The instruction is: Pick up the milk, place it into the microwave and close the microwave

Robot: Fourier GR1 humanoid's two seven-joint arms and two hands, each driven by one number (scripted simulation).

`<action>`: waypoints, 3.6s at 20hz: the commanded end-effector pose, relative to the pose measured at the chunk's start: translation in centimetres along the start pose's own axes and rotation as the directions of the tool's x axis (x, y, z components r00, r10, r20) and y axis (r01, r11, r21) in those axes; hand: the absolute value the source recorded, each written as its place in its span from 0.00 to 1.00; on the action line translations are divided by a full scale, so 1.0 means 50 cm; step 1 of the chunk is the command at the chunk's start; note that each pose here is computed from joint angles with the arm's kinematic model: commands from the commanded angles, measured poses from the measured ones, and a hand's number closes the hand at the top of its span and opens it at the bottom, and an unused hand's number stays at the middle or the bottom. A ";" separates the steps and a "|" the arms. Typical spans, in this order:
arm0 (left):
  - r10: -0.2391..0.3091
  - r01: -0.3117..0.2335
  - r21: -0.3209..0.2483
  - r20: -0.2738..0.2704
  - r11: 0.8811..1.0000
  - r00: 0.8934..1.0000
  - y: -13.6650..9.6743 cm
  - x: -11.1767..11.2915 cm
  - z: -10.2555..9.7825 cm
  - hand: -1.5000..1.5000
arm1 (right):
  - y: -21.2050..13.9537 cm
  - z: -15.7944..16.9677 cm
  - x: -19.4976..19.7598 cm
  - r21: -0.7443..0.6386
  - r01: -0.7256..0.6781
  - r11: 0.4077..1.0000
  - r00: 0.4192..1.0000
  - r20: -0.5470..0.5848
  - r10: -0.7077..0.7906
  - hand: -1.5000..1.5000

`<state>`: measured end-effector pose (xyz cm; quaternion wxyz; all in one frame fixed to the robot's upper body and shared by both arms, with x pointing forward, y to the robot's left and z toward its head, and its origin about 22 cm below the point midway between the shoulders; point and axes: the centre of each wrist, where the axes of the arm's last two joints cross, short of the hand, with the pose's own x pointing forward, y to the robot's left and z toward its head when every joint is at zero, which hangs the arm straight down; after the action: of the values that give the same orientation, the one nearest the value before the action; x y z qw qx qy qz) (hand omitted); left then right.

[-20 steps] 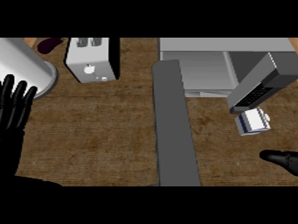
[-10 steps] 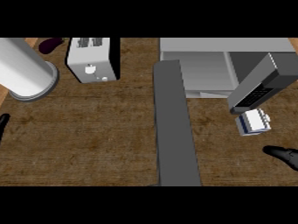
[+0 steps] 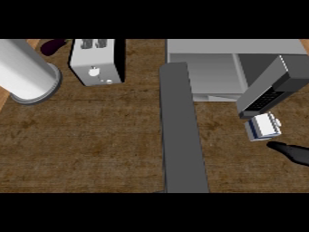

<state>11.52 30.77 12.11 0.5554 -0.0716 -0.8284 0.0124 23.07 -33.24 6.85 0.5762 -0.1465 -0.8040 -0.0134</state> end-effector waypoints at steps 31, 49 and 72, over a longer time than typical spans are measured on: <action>0.016 -0.015 -0.041 0.011 0.999 1.000 0.034 0.061 0.102 0.00 | -0.065 0.141 -0.400 -0.022 -0.147 0.989 0.965 -0.223 0.138 0.00; 0.032 -0.031 -0.049 0.018 0.998 0.999 0.053 0.056 0.116 0.00 | -0.015 0.111 -0.409 0.018 0.010 1.000 0.985 -0.170 -0.007 1.00; 0.045 -0.046 -0.028 -0.027 0.999 0.999 0.041 0.039 0.138 0.00 | 0.221 0.020 -0.377 0.258 0.060 0.964 0.998 0.008 -0.064 1.00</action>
<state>5.20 34.73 10.55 0.5743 -0.0966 -0.8127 0.0189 29.22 -27.38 -13.47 0.6169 -0.0294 -0.7846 0.0542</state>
